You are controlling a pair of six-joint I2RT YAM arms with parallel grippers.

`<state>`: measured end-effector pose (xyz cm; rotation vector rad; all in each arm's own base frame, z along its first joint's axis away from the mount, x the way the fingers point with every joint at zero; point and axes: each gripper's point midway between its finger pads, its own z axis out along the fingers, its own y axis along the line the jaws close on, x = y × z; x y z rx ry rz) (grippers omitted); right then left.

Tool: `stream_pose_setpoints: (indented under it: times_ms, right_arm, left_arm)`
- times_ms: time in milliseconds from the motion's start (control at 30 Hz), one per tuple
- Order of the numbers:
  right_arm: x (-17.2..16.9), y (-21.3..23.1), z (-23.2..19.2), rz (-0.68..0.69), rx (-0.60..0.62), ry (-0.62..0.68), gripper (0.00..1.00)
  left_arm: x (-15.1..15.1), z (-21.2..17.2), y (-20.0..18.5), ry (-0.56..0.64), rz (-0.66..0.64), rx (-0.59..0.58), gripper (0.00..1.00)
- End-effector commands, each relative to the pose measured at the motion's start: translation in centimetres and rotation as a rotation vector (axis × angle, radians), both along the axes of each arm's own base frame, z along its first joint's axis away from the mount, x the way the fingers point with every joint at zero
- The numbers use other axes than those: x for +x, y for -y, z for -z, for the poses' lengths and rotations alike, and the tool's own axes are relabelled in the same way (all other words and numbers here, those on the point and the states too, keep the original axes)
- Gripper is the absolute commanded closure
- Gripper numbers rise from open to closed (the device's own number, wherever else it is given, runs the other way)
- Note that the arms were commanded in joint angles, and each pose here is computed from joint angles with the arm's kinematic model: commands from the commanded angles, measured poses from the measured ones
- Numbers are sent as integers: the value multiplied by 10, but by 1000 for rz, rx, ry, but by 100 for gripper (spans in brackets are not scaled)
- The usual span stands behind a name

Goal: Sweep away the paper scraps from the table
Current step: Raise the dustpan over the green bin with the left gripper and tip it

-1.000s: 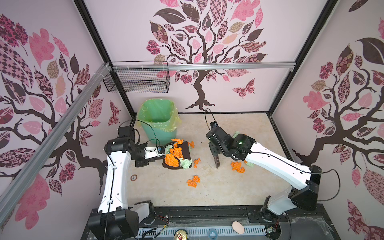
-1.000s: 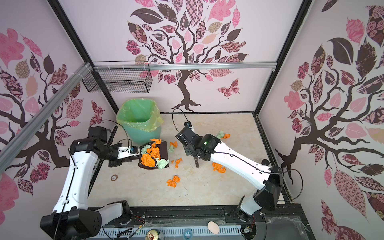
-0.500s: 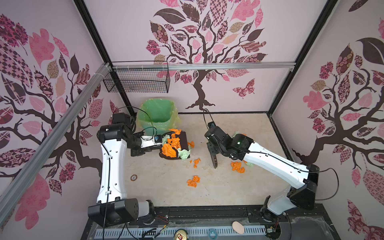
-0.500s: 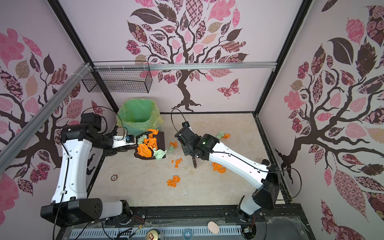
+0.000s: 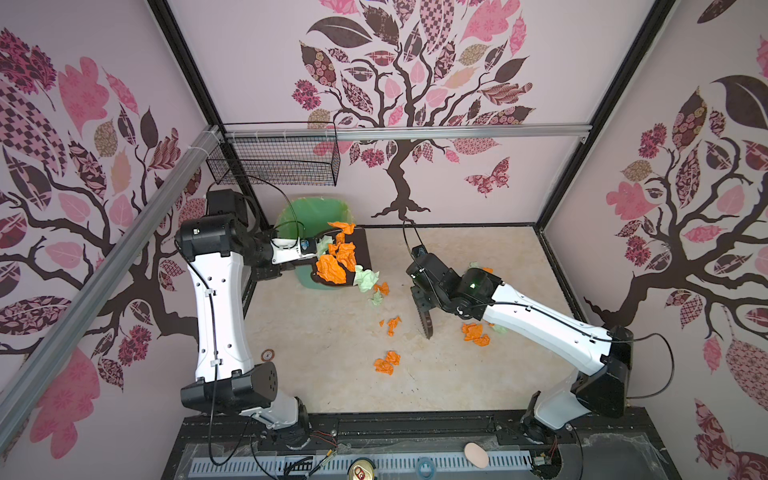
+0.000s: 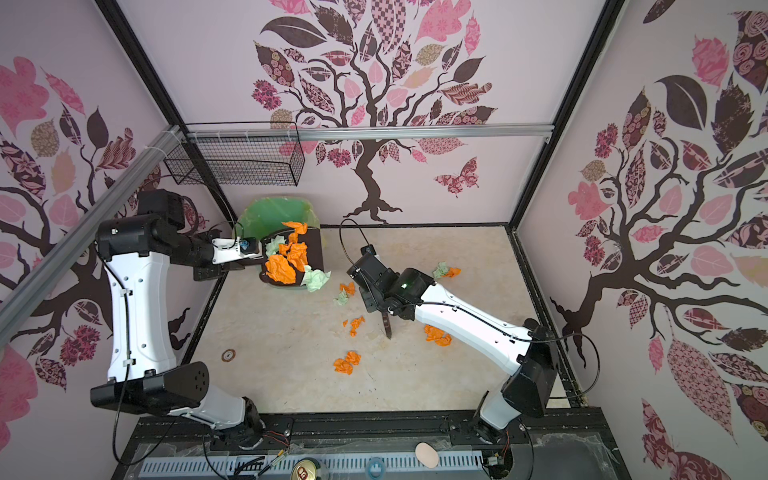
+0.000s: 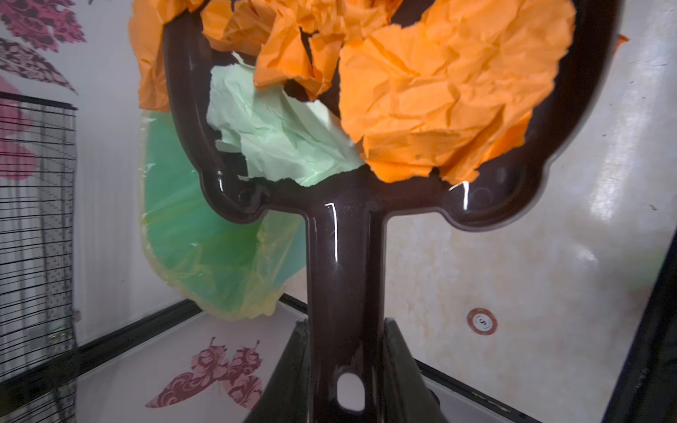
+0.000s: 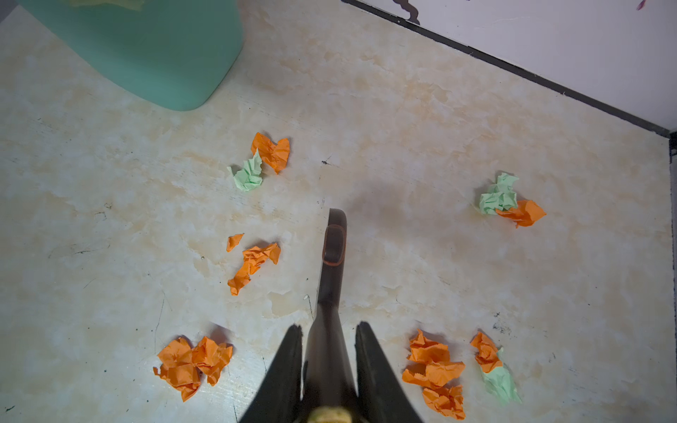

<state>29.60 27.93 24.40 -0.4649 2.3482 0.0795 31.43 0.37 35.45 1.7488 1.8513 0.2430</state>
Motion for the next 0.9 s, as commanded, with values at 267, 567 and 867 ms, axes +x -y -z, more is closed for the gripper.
stream_pose_setpoints:
  times_ms: [267, 567, 867]
  right_arm:
    - [-6, 6, 9, -9, 7, -15, 100]
    - [-9, -3, 40, -37, -9, -72, 100]
    - [-14, -26, 78, -84, -26, -152, 100]
  left_arm:
    - [35, 19, -23, -138, -56, -90, 100]
    - [91, 40, -62, -126, -132, -52, 100]
    - [122, 32, -71, -24, -148, -15, 100]
